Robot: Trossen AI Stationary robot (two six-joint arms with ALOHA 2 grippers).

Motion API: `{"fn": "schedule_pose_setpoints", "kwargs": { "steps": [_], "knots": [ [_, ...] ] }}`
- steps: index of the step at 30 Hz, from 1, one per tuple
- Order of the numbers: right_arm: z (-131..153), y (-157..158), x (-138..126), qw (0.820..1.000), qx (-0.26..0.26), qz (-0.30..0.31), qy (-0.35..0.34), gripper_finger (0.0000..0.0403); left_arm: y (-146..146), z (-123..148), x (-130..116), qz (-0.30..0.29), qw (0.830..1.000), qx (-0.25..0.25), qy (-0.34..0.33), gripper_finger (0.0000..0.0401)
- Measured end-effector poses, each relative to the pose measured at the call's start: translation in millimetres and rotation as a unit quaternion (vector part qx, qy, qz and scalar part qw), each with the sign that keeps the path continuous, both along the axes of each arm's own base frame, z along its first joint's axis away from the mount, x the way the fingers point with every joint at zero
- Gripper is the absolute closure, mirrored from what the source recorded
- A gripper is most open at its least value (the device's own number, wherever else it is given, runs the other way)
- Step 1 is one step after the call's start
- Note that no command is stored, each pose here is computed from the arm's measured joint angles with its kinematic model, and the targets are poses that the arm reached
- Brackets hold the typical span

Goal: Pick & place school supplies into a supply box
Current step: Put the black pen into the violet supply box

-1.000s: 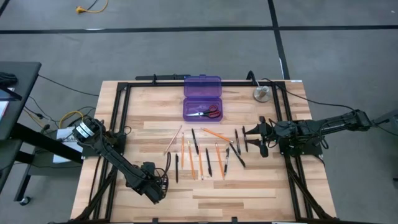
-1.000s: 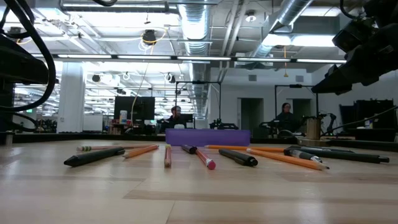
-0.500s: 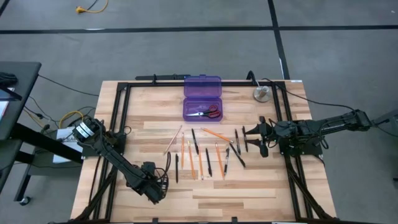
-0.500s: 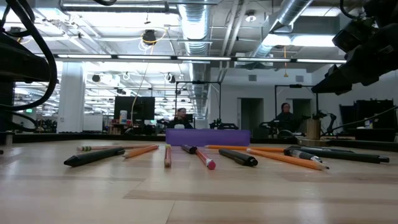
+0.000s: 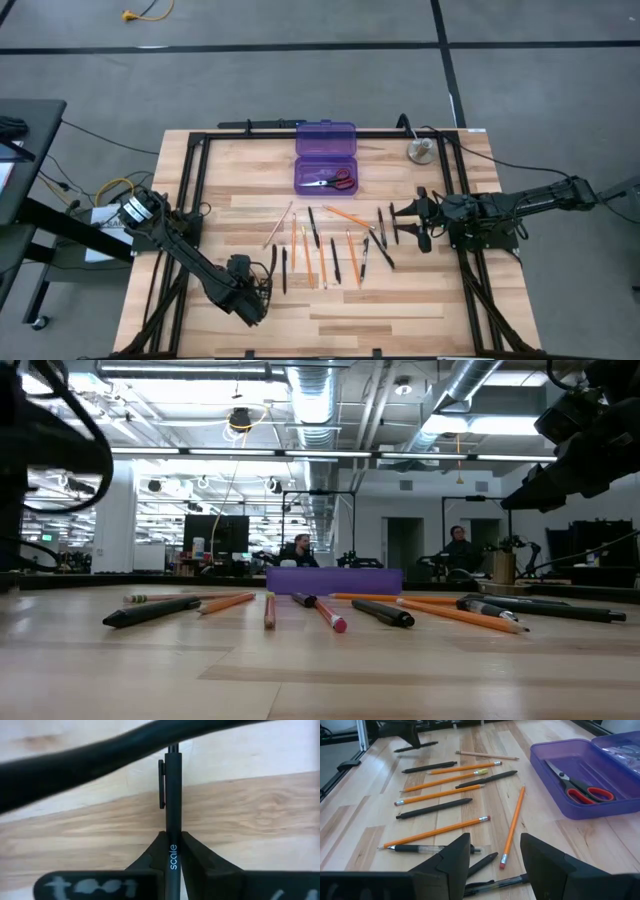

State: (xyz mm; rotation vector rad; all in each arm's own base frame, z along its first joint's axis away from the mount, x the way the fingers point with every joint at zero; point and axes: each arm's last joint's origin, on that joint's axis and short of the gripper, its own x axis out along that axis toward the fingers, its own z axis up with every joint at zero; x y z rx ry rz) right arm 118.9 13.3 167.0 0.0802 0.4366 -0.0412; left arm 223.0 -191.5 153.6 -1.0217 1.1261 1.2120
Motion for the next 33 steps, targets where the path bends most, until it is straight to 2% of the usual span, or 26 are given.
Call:
{"fn": "schedule_pose_setpoints", "kwargs": {
  "steps": [8,14,20,27,30,33],
  "knots": [
    [0.1,0.0,0.0,1.0,0.0,0.0,0.0,0.0234,2.2,39.7,5.8,-0.026,0.997,0.053,0.04,0.0386],
    [0.0,0.0,0.0,1.0,0.0,0.0,0.0,0.0234,28.1,65.3,23.9,-0.086,0.988,0.098,0.078,0.0385],
    [0.1,0.0,0.0,1.0,0.0,0.0,0.0,0.0234,75.7,83.2,52.5,-0.172,0.973,0.124,0.091,0.0384],
    [0.0,0.0,0.0,1.0,0.0,0.0,0.0,0.0234,150.0,100.8,79.5,-0.252,0.951,0.142,0.112,0.0384],
    [0.1,0.0,0.0,1.0,0.0,0.0,0.0,0.0234,184.5,106.0,93.6,-0.295,0.939,0.148,0.097,0.0384],
    [0.1,0.0,0.0,1.0,0.001,0.0,0.0,0.0234,219.5,109.4,109.3,-0.343,0.924,0.159,0.055,0.0384]
  ]
}}
